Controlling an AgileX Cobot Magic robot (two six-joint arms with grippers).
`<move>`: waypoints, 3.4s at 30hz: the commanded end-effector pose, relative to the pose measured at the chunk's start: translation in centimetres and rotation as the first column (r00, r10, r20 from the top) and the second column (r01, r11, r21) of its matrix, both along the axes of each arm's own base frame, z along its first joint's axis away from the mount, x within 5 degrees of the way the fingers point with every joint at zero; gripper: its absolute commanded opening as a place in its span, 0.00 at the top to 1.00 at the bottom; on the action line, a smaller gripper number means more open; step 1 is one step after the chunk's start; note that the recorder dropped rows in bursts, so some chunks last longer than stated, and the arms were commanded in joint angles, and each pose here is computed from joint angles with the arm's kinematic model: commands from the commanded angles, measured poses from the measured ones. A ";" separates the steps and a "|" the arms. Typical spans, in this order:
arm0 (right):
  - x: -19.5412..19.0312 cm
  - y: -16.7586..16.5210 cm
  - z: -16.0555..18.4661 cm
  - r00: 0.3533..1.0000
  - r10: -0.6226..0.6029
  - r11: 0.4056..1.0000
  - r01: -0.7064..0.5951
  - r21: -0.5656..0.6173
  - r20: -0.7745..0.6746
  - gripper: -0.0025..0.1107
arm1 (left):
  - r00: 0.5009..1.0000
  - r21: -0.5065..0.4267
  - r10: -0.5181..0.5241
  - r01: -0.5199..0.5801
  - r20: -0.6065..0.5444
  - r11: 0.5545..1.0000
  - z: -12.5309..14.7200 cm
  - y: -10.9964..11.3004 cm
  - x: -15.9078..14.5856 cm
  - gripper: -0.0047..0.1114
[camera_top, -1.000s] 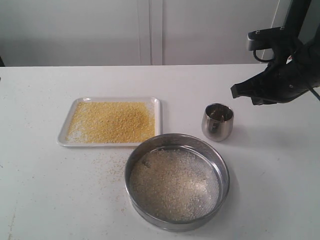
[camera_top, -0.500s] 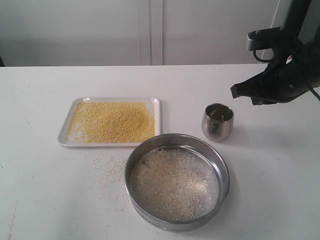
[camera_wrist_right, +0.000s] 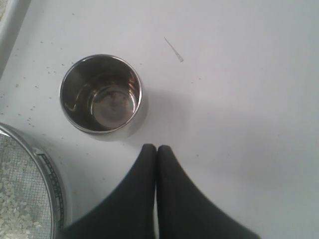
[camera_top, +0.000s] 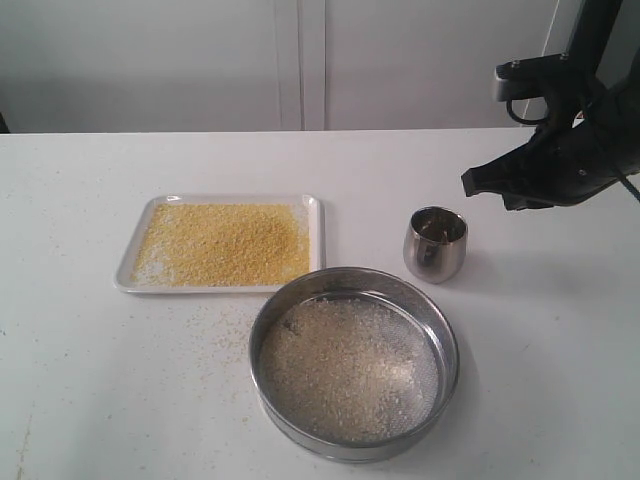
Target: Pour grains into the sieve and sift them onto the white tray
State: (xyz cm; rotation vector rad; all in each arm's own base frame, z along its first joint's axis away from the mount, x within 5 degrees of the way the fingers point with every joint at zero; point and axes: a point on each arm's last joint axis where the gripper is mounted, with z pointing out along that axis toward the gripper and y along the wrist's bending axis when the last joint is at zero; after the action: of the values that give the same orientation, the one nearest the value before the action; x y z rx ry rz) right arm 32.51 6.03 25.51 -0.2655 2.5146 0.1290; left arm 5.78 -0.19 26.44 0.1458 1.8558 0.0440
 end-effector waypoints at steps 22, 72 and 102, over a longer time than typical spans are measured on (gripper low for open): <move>0.2 -0.3 0.3 1.000 -0.009 1.000 0.009 0.000 0.020 0.98 | 1.000 -0.083 0.007 -0.007 0.010 0.997 -7.7 -0.1 -0.1 0.96; 0.2 -0.3 0.3 1.000 -0.023 1.000 0.023 0.010 0.017 0.98 | 0.997 -0.090 -0.033 0.026 -0.074 0.996 -9.8 -0.5 -0.6 0.96; -9.6 -2.0 13.9 0.857 -0.025 0.998 -0.004 0.055 0.515 0.98 | 0.997 -0.090 -0.033 0.026 -0.074 0.996 -9.8 -0.5 -0.6 0.96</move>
State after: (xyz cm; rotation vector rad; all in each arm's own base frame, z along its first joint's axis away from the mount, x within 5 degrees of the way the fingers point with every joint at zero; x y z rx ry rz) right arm 24.44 4.51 38.05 -0.2323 2.0683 0.1249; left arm 5.16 -0.66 16.80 0.1218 1.9239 -0.0568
